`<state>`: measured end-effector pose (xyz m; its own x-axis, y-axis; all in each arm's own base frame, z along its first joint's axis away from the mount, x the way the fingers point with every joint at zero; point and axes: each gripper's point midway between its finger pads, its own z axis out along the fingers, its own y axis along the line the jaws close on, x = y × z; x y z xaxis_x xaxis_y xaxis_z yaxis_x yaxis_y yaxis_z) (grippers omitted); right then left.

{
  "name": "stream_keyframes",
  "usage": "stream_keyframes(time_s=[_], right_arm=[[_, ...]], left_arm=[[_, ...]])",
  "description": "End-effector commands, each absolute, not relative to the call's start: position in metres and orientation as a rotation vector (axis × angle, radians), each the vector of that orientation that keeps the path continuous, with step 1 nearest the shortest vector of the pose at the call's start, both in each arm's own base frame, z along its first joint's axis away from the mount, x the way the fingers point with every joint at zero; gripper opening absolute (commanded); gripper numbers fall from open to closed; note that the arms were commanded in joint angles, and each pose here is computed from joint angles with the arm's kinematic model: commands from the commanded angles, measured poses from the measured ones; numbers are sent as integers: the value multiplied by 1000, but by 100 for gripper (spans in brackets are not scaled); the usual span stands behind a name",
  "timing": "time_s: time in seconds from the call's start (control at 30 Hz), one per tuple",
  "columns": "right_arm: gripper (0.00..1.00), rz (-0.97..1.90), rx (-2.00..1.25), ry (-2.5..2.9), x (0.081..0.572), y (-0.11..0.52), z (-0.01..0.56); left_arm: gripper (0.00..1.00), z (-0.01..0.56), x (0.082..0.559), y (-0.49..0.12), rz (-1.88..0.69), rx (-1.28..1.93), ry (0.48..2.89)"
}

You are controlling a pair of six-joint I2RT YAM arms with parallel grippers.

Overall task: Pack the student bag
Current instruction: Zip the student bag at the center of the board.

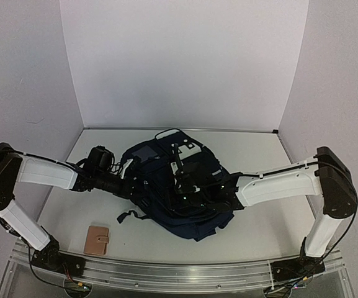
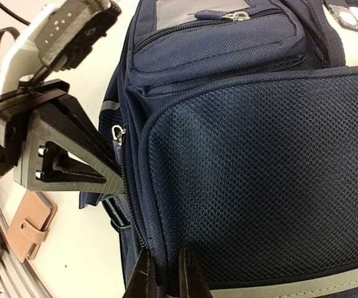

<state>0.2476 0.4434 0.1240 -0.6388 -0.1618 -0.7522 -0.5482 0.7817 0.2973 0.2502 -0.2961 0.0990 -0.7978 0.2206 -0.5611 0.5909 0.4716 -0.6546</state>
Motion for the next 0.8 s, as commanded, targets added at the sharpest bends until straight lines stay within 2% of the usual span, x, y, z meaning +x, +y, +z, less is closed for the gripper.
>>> stream_keyframes(time_s=[0.0, 0.17, 0.77], right_arm=[[0, 678, -467, 2191, 254, 438, 140], [0, 686, -475, 2195, 253, 441, 138], [0, 692, -470, 2199, 252, 439, 137]], left_arm=[[0, 129, 252, -295, -1272, 684, 2214], [2, 128, 248, -290, -1254, 677, 2210], [19, 120, 267, -301, -1229, 704, 2216]])
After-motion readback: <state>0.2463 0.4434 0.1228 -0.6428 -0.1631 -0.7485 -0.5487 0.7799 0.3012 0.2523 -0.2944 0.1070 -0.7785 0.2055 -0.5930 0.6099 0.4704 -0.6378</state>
